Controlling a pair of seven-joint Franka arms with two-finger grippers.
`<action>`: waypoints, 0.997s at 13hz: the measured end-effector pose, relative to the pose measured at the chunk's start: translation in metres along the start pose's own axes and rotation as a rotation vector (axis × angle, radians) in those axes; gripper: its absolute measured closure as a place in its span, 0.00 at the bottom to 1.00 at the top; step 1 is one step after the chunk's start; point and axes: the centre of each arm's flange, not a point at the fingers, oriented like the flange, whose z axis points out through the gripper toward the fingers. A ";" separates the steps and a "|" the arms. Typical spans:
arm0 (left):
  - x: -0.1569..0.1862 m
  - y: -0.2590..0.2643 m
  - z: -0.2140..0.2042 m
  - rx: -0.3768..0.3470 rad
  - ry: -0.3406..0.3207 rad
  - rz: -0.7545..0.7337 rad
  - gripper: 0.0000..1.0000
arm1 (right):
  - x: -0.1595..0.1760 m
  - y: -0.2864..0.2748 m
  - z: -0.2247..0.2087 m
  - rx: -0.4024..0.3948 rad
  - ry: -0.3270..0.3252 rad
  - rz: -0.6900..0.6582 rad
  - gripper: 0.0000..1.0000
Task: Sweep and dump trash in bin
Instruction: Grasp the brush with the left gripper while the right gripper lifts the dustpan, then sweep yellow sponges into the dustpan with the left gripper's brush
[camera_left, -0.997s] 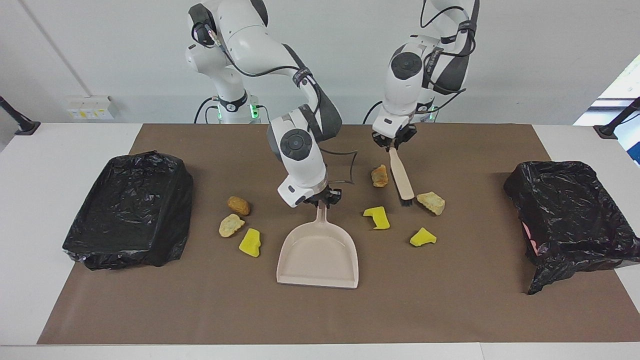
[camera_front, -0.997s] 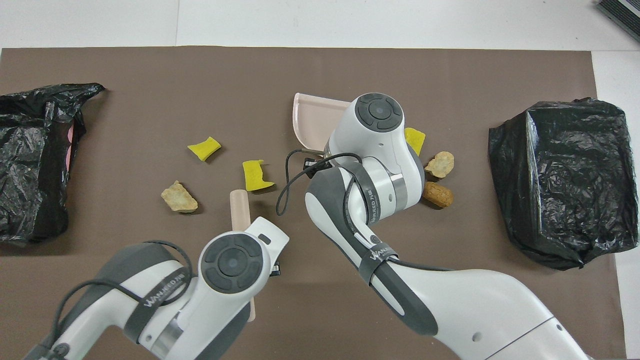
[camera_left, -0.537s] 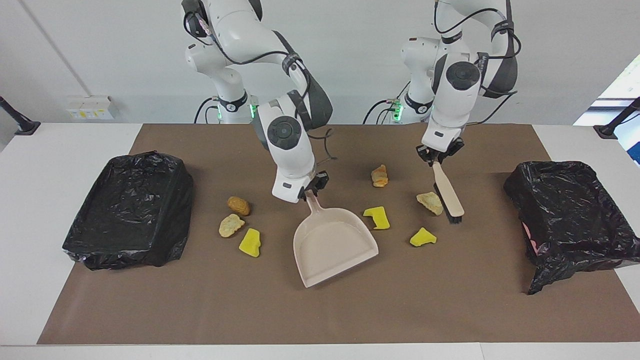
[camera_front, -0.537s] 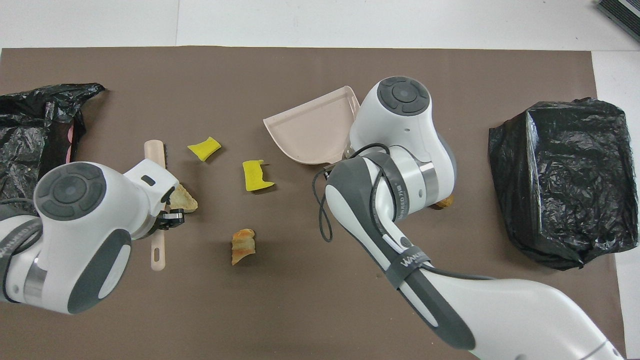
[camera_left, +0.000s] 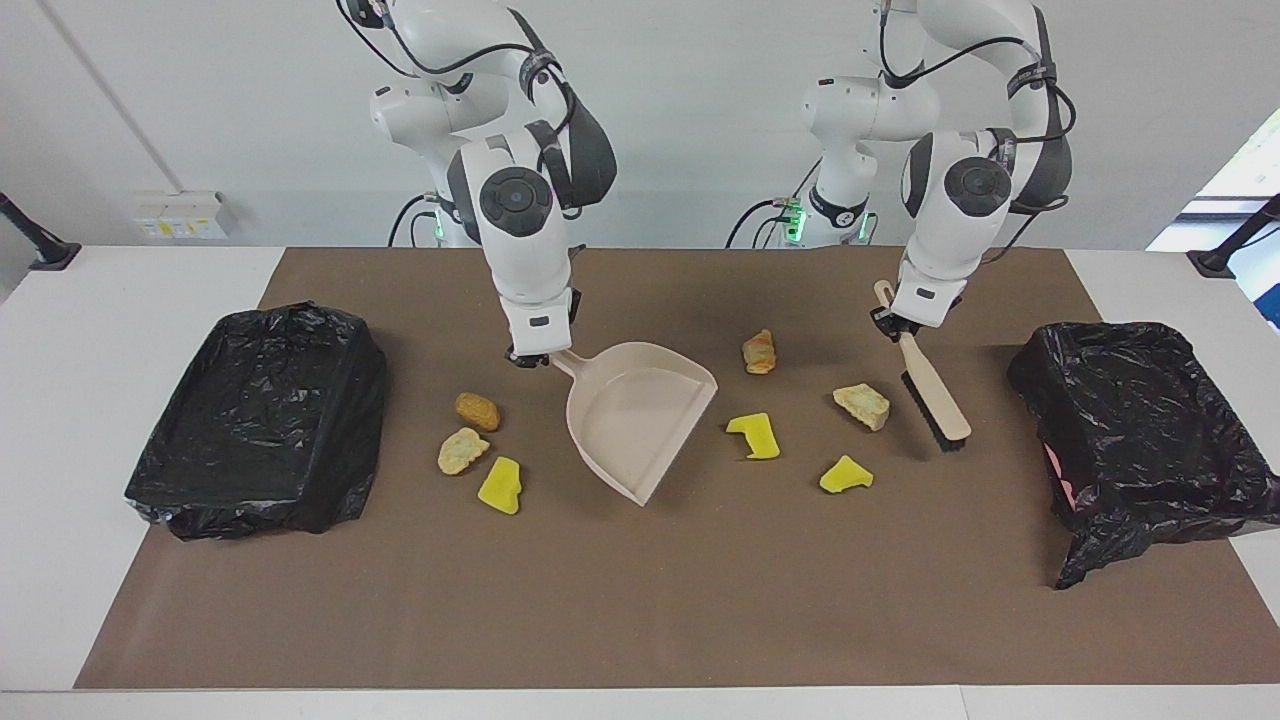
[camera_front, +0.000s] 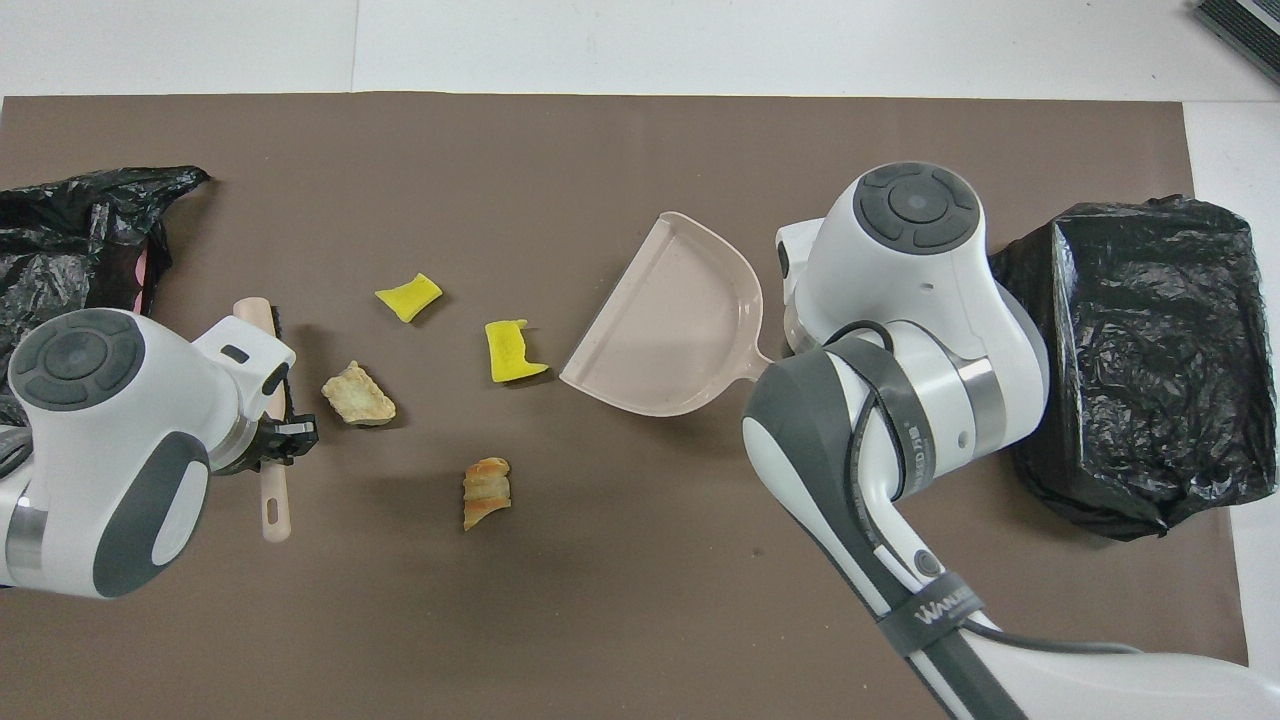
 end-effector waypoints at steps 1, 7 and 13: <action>0.003 0.004 0.005 -0.006 0.011 0.008 0.74 | -0.001 0.000 0.016 0.005 -0.015 -0.029 0.67; 0.026 0.022 0.040 -0.030 0.053 0.157 0.74 | 0.011 -0.020 0.064 0.022 -0.069 -0.035 0.67; 0.034 0.054 0.037 -0.038 0.098 0.392 0.74 | 0.035 -0.067 0.075 -0.001 -0.078 0.020 0.67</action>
